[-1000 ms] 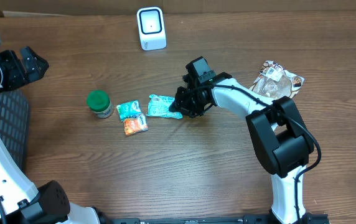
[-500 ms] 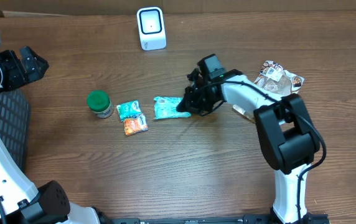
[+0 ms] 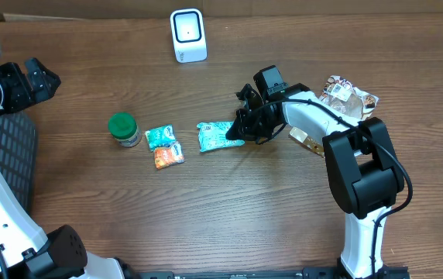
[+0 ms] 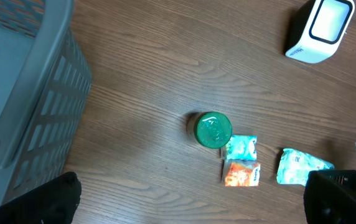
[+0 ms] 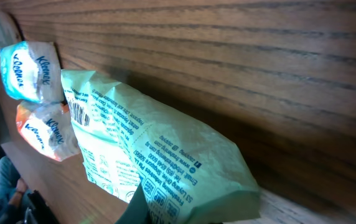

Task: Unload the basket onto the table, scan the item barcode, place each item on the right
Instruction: 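Lower the right gripper and grasp the mint-green bag's edge, then drag the mint-green bag right and lift it with the right gripper, then carry the mint-green bag up toward the white scanner, then hold the mint-green bag in front of the white scanner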

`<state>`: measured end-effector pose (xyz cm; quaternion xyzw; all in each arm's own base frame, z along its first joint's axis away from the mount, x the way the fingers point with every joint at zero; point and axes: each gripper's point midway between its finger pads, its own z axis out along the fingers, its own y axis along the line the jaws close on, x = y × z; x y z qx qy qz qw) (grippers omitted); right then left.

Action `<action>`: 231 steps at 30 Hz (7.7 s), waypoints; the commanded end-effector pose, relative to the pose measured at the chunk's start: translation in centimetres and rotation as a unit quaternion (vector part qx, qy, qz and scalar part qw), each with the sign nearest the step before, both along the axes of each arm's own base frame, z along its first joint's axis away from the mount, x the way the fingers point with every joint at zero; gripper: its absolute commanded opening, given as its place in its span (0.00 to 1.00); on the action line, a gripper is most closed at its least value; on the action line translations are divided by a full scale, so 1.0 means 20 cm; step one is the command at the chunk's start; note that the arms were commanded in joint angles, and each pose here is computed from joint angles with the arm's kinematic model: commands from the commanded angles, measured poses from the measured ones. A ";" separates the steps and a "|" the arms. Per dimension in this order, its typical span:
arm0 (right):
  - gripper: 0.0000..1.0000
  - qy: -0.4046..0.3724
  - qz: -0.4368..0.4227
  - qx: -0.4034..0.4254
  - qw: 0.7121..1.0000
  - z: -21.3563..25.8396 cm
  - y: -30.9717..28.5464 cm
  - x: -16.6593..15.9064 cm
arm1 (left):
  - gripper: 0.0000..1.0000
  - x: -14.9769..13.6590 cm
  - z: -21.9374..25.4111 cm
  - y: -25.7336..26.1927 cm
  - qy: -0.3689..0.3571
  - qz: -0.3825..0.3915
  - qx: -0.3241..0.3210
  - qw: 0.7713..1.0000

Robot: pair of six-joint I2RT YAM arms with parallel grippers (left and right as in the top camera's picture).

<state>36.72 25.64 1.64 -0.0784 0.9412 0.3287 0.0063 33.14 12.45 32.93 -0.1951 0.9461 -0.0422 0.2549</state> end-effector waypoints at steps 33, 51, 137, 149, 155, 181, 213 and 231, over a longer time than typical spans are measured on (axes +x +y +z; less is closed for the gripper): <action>0.36 0.047 0.002 0.124 0.991 0.00 0.06 0.01 | 1.00 0.01 -0.01 0.01 0.003 -0.006 0.003 1.000; 0.36 0.059 -0.010 0.101 0.993 -0.06 0.09 0.00 | 1.00 0.01 -0.01 0.01 0.003 -0.006 0.003 1.000; 0.04 -0.288 -0.014 0.129 0.949 1.55 -0.15 -0.09 | 0.99 0.01 -0.01 0.01 0.003 -0.006 0.003 1.000; 0.04 -0.427 -0.078 -0.118 0.893 1.54 -0.09 0.66 | 0.99 0.01 -0.01 0.01 0.003 -0.006 0.003 1.000; 0.04 -0.571 -0.088 -0.326 0.748 1.50 -0.03 0.98 | 1.00 0.01 -0.01 0.01 0.003 -0.006 0.003 1.000; 0.04 -0.701 0.223 -0.490 0.468 1.01 0.36 1.36 | 1.00 0.01 -0.01 0.01 0.003 -0.006 0.003 1.000; 0.04 -0.678 0.302 -0.470 0.477 0.78 0.44 1.32 | 1.00 0.01 -0.01 0.01 0.003 -0.006 0.003 1.000; 0.04 -0.701 0.123 -0.386 0.587 1.27 0.37 1.20 | 0.99 0.01 -0.01 0.01 0.003 -0.006 0.003 1.000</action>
